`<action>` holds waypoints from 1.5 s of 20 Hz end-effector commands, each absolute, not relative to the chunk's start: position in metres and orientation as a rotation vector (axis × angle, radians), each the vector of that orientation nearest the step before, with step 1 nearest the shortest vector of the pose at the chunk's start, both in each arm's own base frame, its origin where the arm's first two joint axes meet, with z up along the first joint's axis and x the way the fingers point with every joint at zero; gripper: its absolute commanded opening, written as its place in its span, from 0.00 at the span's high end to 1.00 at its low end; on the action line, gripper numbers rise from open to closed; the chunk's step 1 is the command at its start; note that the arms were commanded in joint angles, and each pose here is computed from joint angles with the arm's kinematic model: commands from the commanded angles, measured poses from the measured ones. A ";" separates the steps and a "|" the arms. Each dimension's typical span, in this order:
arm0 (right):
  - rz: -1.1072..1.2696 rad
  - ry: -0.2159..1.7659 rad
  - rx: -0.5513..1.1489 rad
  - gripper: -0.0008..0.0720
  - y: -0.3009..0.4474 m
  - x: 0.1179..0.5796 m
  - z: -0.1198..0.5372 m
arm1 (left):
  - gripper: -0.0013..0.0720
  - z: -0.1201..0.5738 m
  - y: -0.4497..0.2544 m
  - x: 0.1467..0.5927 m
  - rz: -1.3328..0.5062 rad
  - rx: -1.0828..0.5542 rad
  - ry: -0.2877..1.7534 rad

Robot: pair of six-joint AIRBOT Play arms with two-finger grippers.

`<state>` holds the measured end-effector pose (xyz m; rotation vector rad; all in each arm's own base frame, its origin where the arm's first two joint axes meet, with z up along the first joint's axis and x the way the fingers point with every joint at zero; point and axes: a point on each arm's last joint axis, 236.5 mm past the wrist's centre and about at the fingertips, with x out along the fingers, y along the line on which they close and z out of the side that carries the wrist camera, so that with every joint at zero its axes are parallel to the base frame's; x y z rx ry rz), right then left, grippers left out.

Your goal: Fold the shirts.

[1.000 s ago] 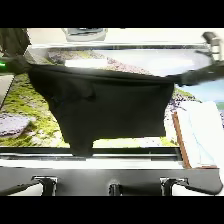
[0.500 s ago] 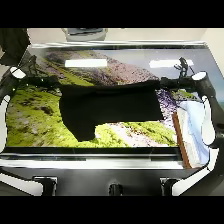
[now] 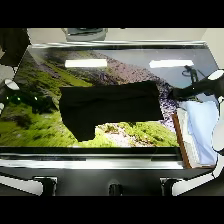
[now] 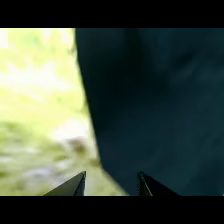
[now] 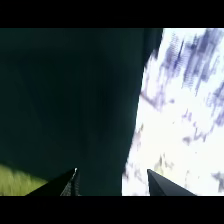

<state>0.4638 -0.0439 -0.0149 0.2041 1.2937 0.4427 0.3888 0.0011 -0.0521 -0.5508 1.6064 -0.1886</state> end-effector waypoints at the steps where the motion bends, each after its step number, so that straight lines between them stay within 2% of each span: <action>1: 0.472 1.436 0.165 0.29 -0.047 0.428 -0.027 | 0.44 -0.084 -0.010 0.338 -0.207 -0.582 1.732; 2: 0.469 1.432 0.164 0.28 -0.047 0.430 -0.028 | 0.44 -0.090 -0.014 0.339 -0.204 -0.599 1.718; 3: 0.462 1.422 0.161 0.22 -0.048 0.432 -0.029 | 0.44 -0.092 -0.020 0.343 -0.221 -0.615 1.695; 5: 0.453 1.409 0.158 0.22 -0.049 0.436 -0.029 | 0.44 -0.097 -0.033 0.352 -0.238 -0.649 1.659; 10: 0.464 1.426 0.161 0.22 -0.047 0.432 -0.029 | 0.46 -0.105 -0.044 0.377 -0.213 -0.603 1.566; 11: 0.470 1.436 0.162 0.22 -0.047 0.429 -0.030 | 0.56 -0.106 -0.045 0.381 -0.201 -0.605 1.556; 12: 0.476 1.447 0.166 0.21 -0.046 0.427 -0.031 | 0.80 -0.107 -0.046 0.383 -0.194 -0.605 1.546; 13: 0.482 1.460 0.172 0.19 -0.045 0.424 -0.034 | 0.94 -0.107 -0.046 0.385 -0.193 -0.602 1.541; 20: 0.500 1.534 0.310 0.17 -0.021 0.392 -0.087 | 0.94 -0.104 -0.046 0.387 -0.202 -0.589 1.526; 27: 0.454 1.466 0.389 0.18 -0.012 0.410 -0.100 | 0.94 -0.101 -0.046 0.388 -0.217 -0.572 1.516; 30: 0.507 1.526 0.364 0.29 0.011 0.400 -0.106 | 0.94 -0.101 -0.046 0.388 -0.217 -0.572 1.516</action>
